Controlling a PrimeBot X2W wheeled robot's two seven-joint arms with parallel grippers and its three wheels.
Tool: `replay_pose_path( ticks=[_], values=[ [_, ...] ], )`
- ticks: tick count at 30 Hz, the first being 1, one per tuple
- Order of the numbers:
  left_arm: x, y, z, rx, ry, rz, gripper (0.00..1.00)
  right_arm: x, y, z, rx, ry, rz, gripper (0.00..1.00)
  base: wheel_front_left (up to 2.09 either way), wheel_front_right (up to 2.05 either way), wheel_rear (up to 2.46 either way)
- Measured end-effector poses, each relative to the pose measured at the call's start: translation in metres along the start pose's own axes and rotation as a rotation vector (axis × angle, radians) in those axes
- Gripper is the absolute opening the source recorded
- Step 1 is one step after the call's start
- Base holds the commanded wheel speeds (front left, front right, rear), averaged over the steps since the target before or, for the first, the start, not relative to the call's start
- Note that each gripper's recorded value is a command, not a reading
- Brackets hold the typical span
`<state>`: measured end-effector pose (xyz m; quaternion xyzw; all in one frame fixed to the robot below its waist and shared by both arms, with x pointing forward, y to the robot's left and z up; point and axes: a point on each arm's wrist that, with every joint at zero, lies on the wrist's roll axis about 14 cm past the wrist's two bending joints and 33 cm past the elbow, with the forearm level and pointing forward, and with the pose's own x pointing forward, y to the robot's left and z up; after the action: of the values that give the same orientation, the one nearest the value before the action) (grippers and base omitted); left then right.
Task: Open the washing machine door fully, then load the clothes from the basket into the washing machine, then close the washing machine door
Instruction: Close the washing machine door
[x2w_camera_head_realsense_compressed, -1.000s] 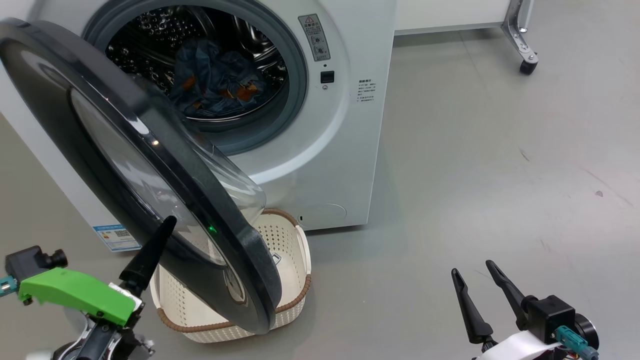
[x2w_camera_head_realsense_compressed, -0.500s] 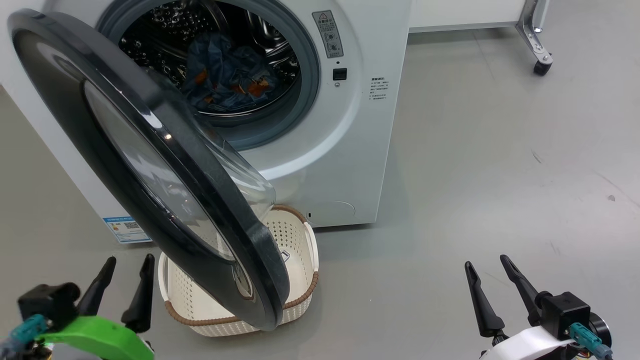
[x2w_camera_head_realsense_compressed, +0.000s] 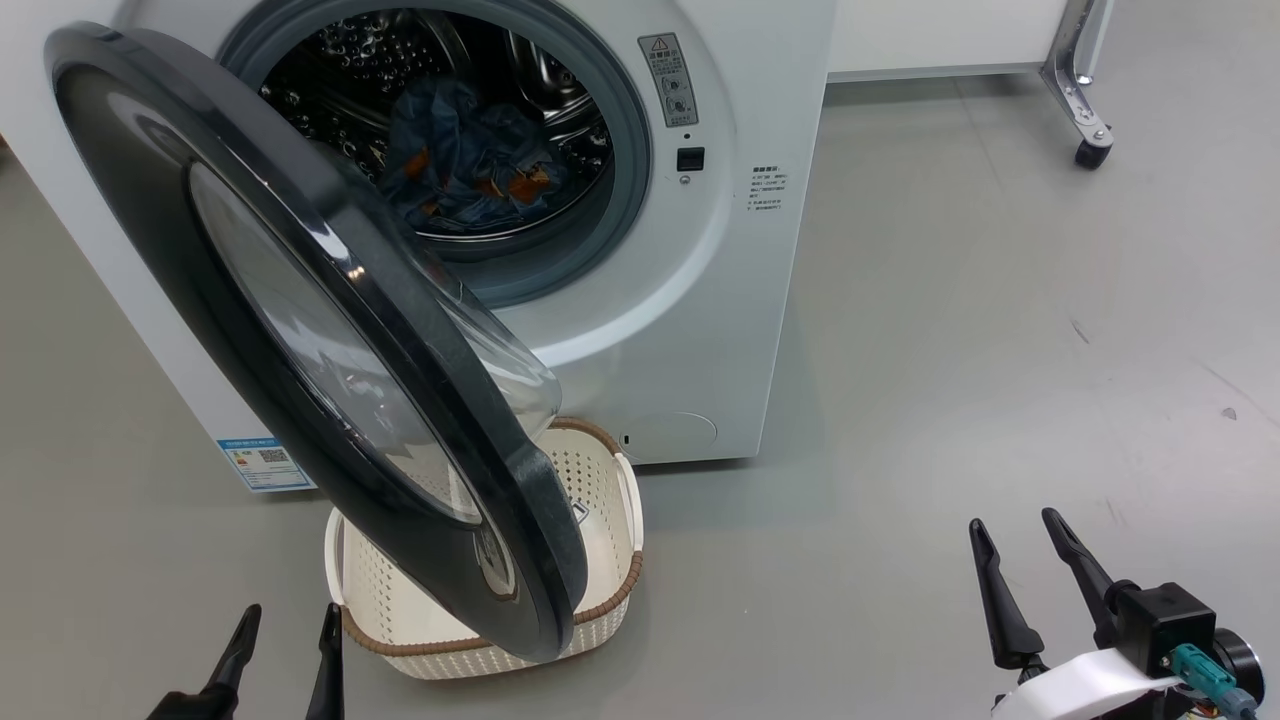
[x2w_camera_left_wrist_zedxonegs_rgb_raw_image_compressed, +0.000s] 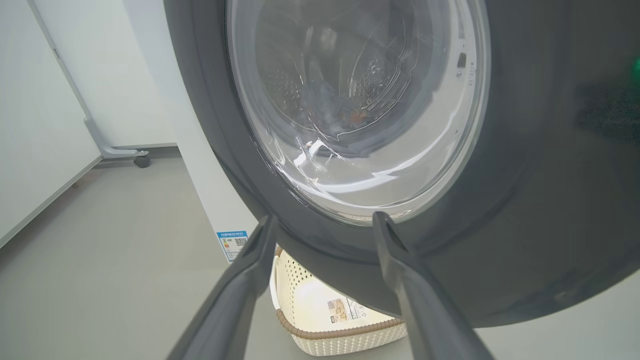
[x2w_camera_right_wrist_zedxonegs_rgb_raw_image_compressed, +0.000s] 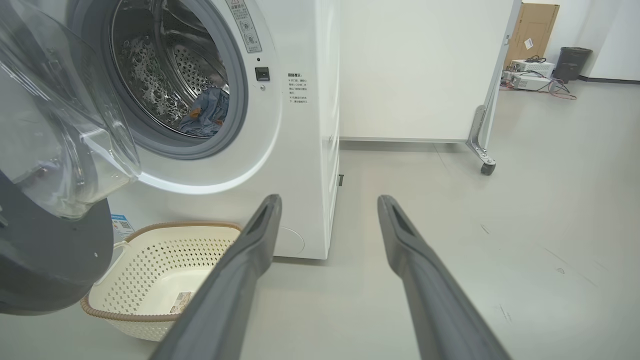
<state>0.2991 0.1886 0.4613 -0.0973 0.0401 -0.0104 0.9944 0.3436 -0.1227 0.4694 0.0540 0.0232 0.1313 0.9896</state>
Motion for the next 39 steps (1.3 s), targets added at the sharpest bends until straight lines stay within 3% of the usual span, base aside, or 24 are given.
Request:
replay_pose_path(
  ticks=[13,20,22,23,32,39],
  values=[
    [-0.005,0.015,-0.017,0.009,0.041,0.094,1.00,-0.006,-0.016,0.001,-0.022,-0.001,-0.050,1.00,0.00,0.00,0.00],
    [-0.006,0.032,-0.004,0.019,-0.001,0.148,1.00,-0.007,-0.019,0.005,-0.042,-0.012,-0.058,1.00,0.00,0.00,0.00],
    [-0.005,0.033,0.002,0.017,-0.019,0.153,1.00,-0.008,-0.021,0.006,-0.042,-0.014,-0.064,0.21,0.00,0.00,0.00],
    [-0.005,0.032,0.003,0.018,-0.025,0.153,1.00,-0.008,-0.022,0.006,-0.044,-0.014,-0.067,0.00,0.00,0.00,0.00],
    [-0.007,0.035,0.009,0.030,-0.047,0.162,1.00,-0.008,-0.020,0.007,-0.031,-0.021,-0.071,0.00,0.00,0.00,0.00],
    [-0.008,0.034,0.010,0.025,-0.056,0.158,1.00,0.021,0.019,0.072,-0.031,-0.221,0.044,0.00,0.00,0.00,0.00]
  ],
)
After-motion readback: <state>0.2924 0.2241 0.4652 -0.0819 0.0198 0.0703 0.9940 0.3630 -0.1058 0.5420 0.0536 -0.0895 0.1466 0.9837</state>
